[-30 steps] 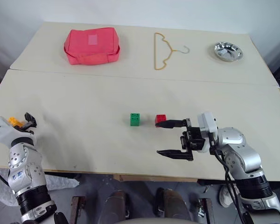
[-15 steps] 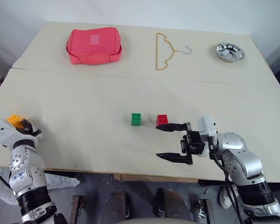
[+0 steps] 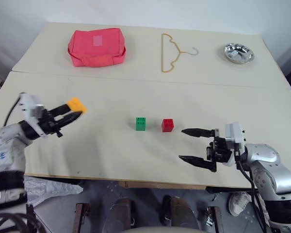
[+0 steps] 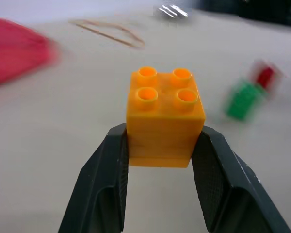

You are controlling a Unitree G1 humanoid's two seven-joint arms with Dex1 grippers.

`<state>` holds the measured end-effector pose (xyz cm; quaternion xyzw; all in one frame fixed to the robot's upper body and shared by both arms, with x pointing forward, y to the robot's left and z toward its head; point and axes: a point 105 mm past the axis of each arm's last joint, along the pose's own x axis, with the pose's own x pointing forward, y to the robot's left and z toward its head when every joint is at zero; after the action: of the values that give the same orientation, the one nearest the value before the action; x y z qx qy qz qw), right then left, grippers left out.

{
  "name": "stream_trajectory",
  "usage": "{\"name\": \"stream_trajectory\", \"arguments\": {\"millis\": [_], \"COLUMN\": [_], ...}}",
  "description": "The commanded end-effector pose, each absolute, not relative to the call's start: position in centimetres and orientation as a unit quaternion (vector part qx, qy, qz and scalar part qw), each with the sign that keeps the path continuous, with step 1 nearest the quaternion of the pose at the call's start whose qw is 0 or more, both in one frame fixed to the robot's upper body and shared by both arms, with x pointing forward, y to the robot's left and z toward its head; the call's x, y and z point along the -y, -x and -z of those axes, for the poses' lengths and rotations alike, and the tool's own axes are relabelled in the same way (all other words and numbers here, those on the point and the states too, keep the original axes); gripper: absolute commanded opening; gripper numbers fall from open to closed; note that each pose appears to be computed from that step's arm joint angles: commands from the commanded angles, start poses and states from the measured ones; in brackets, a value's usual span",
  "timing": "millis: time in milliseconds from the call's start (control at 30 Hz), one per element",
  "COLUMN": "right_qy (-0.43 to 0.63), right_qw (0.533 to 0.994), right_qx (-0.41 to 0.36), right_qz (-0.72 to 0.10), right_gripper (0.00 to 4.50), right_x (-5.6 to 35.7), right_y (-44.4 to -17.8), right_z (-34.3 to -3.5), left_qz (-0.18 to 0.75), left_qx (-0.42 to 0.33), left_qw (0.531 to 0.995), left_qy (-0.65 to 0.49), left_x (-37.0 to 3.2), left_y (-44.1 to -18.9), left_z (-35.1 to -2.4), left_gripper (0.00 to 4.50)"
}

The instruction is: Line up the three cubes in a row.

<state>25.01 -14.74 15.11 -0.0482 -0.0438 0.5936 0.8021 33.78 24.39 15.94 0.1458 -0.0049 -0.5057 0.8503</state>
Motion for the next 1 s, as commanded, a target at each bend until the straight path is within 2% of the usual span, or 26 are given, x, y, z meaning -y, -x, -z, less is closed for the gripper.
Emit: {"name": "stream_trajectory", "arguments": {"millis": [33,233,467,967,1000], "right_qy": [0.058,0.06,0.059,0.061,0.06], "right_qw": [0.812,0.831,0.847,0.848,0.847], "right_qx": [0.062,0.06,0.055,0.034,0.033], "right_qz": [-0.577,-0.55,-0.525,-0.526,-0.528], "right_gripper": [4.5,4.5,4.5,4.5,4.5], "right_x": [15.2,15.8,16.5,17.6,17.6], "right_y": [-24.7,-23.7,-23.0,-23.3,-23.3], "right_z": [-15.7,-15.4,-15.0,-14.1,-14.0], "left_qz": [0.553,0.62,0.651,0.627,0.629], "left_qx": [-0.004,-0.014,-0.028,-0.069,-0.078], "left_qw": [0.81,0.756,0.726,0.743,0.743], "left_qy": [-0.194,-0.209,-0.22,-0.223,-0.214], "left_x": [-22.4,-18.7,-17.7,-21.4,-21.5], "left_y": [-34.9,-36.0,-35.8,-34.8,-34.6], "left_z": [-15.2,-14.4,-13.9,-13.1,-13.0], "left_gripper": [1.47,1.47,1.47,1.47,1.82]}}
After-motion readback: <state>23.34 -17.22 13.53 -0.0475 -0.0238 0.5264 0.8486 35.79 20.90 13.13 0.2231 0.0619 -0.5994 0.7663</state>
